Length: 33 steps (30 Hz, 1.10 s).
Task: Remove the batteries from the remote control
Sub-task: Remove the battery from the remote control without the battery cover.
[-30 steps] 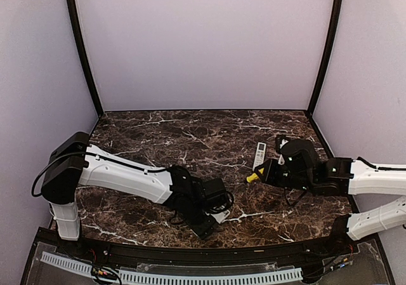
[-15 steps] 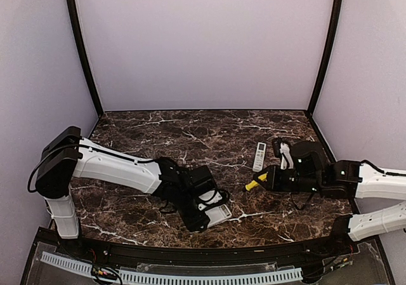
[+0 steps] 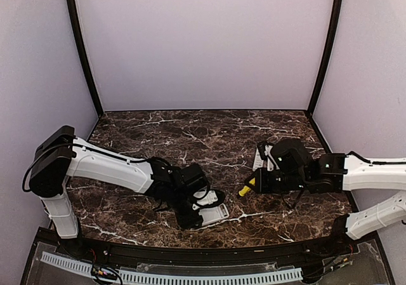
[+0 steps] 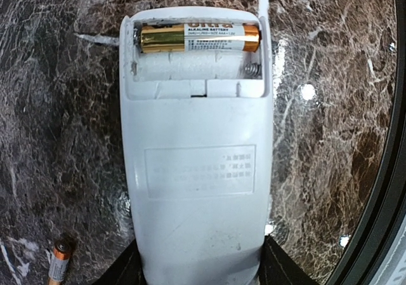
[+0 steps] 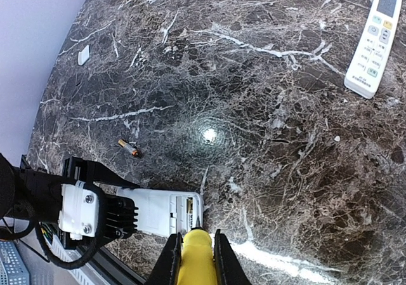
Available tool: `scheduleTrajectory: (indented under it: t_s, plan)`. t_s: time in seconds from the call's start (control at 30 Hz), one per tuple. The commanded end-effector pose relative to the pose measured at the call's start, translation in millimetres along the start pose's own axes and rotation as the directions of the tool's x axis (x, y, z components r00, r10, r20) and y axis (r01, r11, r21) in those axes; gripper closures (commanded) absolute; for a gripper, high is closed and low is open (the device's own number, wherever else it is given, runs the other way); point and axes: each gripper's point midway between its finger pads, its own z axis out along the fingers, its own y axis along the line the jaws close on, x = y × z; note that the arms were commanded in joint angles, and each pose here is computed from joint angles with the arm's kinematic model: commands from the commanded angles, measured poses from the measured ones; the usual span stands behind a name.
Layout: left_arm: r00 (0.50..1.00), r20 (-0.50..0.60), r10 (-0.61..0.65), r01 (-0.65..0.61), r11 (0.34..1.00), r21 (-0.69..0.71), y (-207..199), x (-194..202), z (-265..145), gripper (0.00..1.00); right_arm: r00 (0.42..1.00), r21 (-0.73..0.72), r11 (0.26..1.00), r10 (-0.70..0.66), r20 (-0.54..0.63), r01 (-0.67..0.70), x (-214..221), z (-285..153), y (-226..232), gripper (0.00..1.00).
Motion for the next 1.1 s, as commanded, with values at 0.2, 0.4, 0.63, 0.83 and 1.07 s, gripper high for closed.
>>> scheduleTrajectory:
  t_s: [0.2, 0.4, 0.63, 0.83, 1.07]
  plan:
    - [0.999, -0.005, 0.048, -0.048, 0.999, -0.021, 3, 0, 0, 0.51, 1.000, 0.066, 0.998, 0.023, -0.010, -0.022, -2, 11, 15, 1.00]
    - [0.998, -0.008, 0.055, -0.055, 0.998, -0.019, 1, 0, 1, 0.52, 1.000, 0.100, 0.995, 0.003, -0.024, -0.001, -1, 15, 15, 1.00]
    - [0.998, -0.009, 0.057, -0.057, 0.998, -0.018, 0, 0, 2, 0.53, 0.999, 0.119, 0.993, -0.006, -0.031, 0.010, 0, 19, 15, 1.00]
    - [0.998, -0.012, 0.057, -0.057, 0.998, -0.018, 0, 0, 2, 0.55, 1.000, 0.083, 0.997, 0.002, 0.000, -0.002, -9, 8, 24, 1.00]
    - [0.998, -0.014, 0.066, -0.066, 0.998, -0.013, -3, 0, 3, 0.55, 1.000, 0.050, 0.999, 0.018, 0.007, -0.018, -10, 6, 29, 1.00]
